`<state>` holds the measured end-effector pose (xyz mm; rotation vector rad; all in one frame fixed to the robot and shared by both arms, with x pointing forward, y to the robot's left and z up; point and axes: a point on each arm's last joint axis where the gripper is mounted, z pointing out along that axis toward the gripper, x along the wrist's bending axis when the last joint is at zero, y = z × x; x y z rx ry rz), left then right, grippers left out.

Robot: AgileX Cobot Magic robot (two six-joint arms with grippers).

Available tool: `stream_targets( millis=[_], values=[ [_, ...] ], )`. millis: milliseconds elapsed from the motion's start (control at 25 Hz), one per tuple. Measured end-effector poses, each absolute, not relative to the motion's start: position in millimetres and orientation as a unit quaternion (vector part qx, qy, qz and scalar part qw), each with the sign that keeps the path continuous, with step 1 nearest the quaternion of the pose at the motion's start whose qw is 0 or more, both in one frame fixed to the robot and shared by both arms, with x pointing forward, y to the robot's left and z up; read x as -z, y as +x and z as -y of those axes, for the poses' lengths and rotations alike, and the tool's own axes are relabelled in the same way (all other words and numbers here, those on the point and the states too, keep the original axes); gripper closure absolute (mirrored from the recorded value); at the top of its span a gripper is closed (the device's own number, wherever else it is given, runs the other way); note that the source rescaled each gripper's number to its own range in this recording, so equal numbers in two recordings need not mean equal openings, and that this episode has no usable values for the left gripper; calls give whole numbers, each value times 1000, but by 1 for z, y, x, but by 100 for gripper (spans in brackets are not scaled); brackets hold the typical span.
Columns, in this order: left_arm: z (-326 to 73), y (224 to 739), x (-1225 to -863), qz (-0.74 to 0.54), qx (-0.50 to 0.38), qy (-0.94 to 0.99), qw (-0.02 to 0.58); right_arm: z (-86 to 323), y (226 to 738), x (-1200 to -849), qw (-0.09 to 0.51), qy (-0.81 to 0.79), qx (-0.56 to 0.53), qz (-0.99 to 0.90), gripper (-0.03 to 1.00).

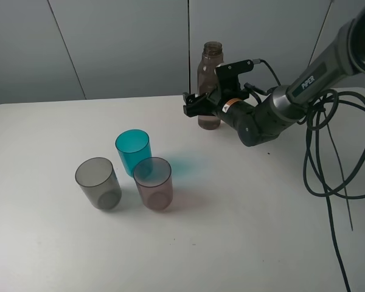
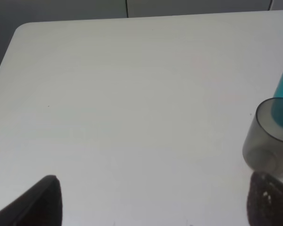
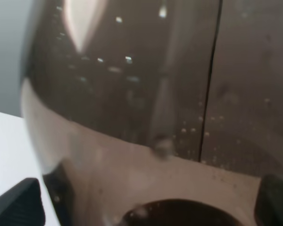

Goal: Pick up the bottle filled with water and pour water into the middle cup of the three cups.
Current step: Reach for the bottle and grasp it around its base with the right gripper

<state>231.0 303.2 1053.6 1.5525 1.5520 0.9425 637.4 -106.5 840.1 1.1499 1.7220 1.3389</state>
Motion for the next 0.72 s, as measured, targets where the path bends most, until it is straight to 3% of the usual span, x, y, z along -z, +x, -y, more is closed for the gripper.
stream_targets(
  millis=[440,520,600,640,680,720],
  values=[
    [-303,231,-1054,-604,-367,604,367,107,638,-841,334,439,-516,-655,0],
    [-303,231,-1054,-604,-367,604,367,107,638,-841,334,439,-516,-655,3],
    [-303,231,-1054,-604,-367,604,367,107,638,-841,334,439,-516,-655,14],
    [-303,231,-1054,-604,-367,604,367,107,638,-841,334,439,-516,-655,25],
    [-303,231,-1054,-604,-367,604,367,107,638,-841,334,440,-516,-655,40],
    [-303,231,-1054,-604,-367,604,367,107,638,-841,335,444,-515,-652,65]
  ],
)
